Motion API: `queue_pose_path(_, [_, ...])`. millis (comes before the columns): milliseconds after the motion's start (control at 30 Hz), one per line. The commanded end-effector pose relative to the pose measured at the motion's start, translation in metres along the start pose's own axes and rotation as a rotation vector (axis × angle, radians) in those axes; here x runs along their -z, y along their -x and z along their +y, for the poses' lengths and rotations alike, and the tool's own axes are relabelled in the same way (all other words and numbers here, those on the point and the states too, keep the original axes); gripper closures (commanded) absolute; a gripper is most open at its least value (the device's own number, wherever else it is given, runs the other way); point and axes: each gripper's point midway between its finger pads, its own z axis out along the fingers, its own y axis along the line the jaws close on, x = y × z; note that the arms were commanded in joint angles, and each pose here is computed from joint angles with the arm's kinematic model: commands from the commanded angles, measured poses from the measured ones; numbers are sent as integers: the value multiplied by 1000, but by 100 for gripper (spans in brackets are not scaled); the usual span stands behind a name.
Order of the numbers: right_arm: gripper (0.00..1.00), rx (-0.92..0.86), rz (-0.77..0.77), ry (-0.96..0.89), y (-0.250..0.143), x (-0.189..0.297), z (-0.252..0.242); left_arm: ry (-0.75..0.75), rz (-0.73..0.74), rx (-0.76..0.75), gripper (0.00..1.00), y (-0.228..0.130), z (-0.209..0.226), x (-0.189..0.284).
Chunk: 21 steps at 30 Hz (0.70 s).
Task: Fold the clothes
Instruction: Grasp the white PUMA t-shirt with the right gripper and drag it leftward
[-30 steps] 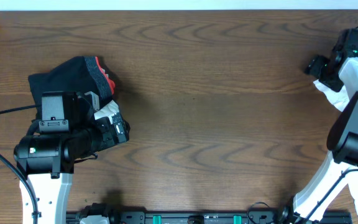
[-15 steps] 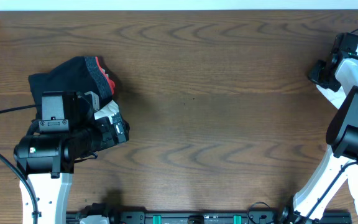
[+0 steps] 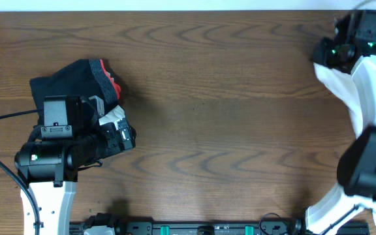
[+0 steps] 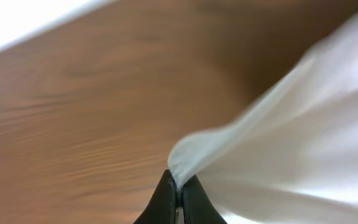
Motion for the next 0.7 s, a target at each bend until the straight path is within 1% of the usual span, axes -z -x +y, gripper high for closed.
queue_pose_path(0, [99, 144, 23, 224, -18, 25, 93, 18, -49, -26, 2, 11, 0, 10])
queue_pose_path(100, [99, 226, 89, 306, -49, 26, 145, 31, -105, -41, 2, 23, -3, 24])
queue_pose_path(300, [99, 437, 283, 448, -152, 20, 250, 24, -235, -128, 2, 49, -18, 62])
queue_pose_path(467, [99, 628, 394, 544, -241, 24, 317, 75, -277, -126, 2, 55, -12, 74])
queue_pose_path(567, [99, 712, 419, 531, -279, 24, 334, 82, -261, -142, 2, 51, -10, 73])
queue_pose_path(600, [98, 735, 414, 518, -286, 26, 337, 91, -258, -140, 2, 51, -9, 73])
queue_pose_path(633, [90, 759, 402, 499, -291, 26, 338, 105, -255, -137, 2, 50, -6, 73])
queue_pose_path(667, [80, 774, 389, 480, -292, 26, 339, 119, -253, -135, 2, 49, -3, 73])
